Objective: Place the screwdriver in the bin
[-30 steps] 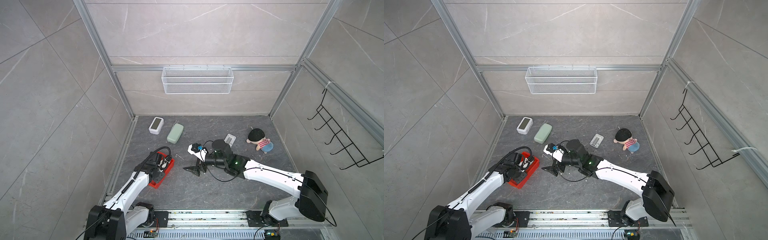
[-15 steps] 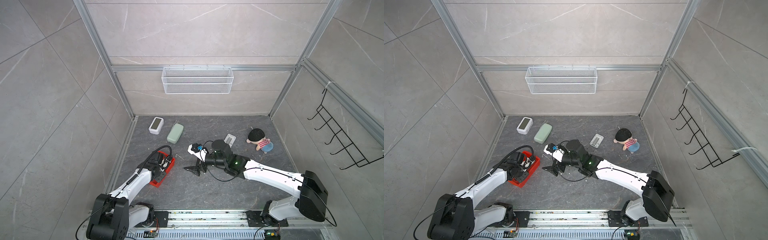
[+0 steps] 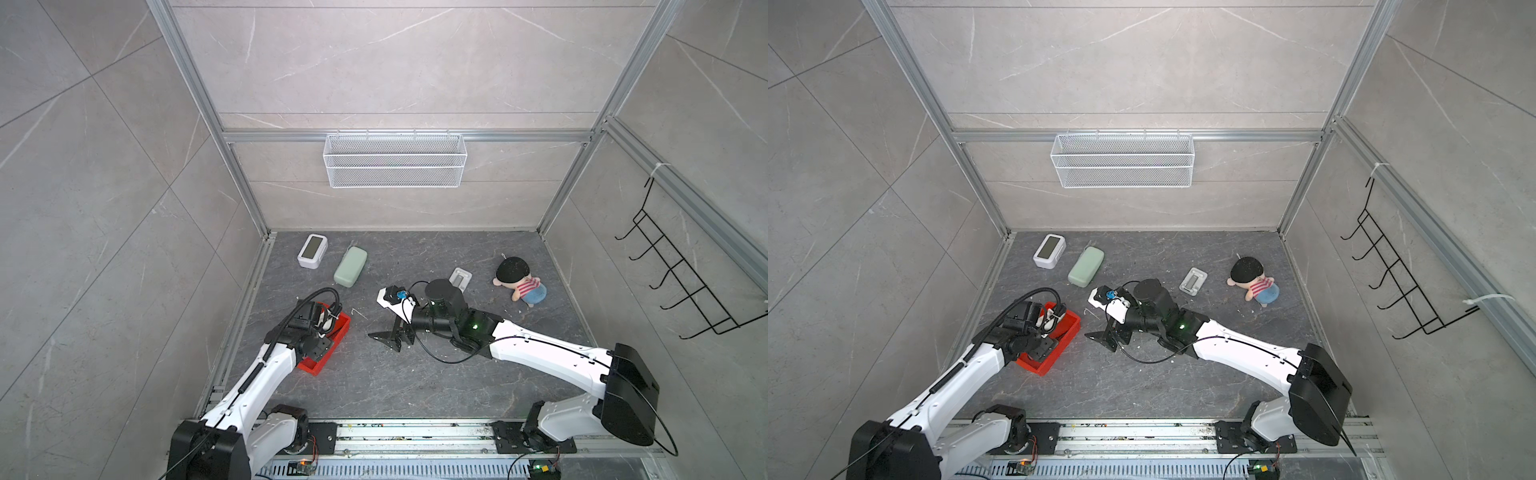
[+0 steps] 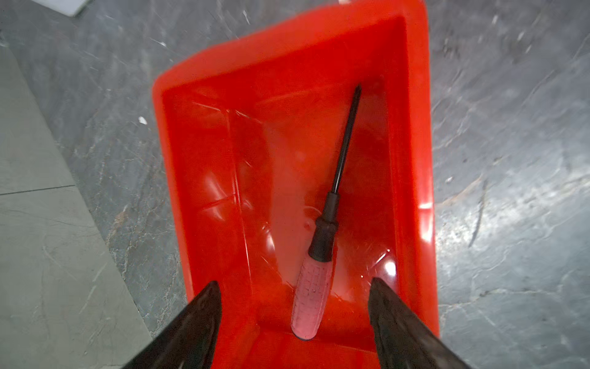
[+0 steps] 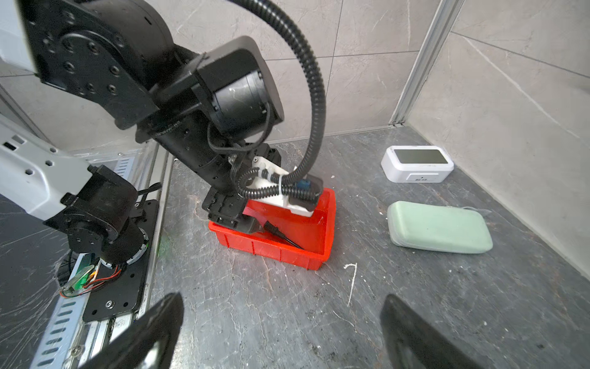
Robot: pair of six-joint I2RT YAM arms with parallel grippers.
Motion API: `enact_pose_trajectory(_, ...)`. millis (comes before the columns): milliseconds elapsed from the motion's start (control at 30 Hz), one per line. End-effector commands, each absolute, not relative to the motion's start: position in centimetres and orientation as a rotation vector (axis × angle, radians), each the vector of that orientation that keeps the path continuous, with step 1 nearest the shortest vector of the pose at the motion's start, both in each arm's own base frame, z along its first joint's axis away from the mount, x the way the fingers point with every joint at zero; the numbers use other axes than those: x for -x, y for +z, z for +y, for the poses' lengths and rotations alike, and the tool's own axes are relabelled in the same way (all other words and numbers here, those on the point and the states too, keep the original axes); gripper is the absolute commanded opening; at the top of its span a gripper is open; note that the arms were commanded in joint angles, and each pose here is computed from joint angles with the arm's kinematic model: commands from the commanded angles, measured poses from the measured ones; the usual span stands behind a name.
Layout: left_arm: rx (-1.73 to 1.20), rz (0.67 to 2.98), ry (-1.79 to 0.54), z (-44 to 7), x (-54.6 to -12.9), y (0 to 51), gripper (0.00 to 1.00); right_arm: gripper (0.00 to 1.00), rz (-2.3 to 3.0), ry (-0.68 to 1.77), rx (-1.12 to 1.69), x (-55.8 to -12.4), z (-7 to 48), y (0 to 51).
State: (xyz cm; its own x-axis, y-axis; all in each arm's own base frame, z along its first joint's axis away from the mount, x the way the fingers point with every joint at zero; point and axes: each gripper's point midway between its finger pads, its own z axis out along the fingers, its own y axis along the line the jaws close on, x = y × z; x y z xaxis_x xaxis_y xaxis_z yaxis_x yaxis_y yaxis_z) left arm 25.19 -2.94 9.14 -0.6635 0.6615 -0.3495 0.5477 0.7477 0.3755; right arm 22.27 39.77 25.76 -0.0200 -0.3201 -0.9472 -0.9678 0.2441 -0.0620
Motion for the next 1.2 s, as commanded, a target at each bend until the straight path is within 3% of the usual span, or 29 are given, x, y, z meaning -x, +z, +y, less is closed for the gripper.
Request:
enact_pose_trajectory(0, -0.851, 2.396, 0.312, -3.3, -26.3, 12.5, 0.79, 0.99, 1.527, 0.787, 1.219, -22.4, 39.0, 26.7)
enact_pose_trajectory(433, -0.472, 2.017, 0.073, -6.5, -31.6, 21.9, 0.95, 0.99, 1.581, 0.621, 0.778, -28.5, 31.1, 27.7)
enact_pose_trajectory(667, -0.364, 1.95, 0.034, -6.7, -33.5, 20.8, 0.99, 0.99, 1.673, 0.424, 0.432, -33.4, 20.9, 24.3)
enact_pose_trajectory(900, -0.218, 1.935, 0.143, -4.3, -34.3, 17.2, 1.0, 0.99, 1.795, 0.136, 0.258, -35.0, 11.4, 18.4)
enact_pose_trajectory(1167, -0.057, 1.957, 0.223, -0.1, -33.9, 13.5, 1.0, 0.99, 1.867, -0.015, 0.173, -36.2, 5.7, 13.7)
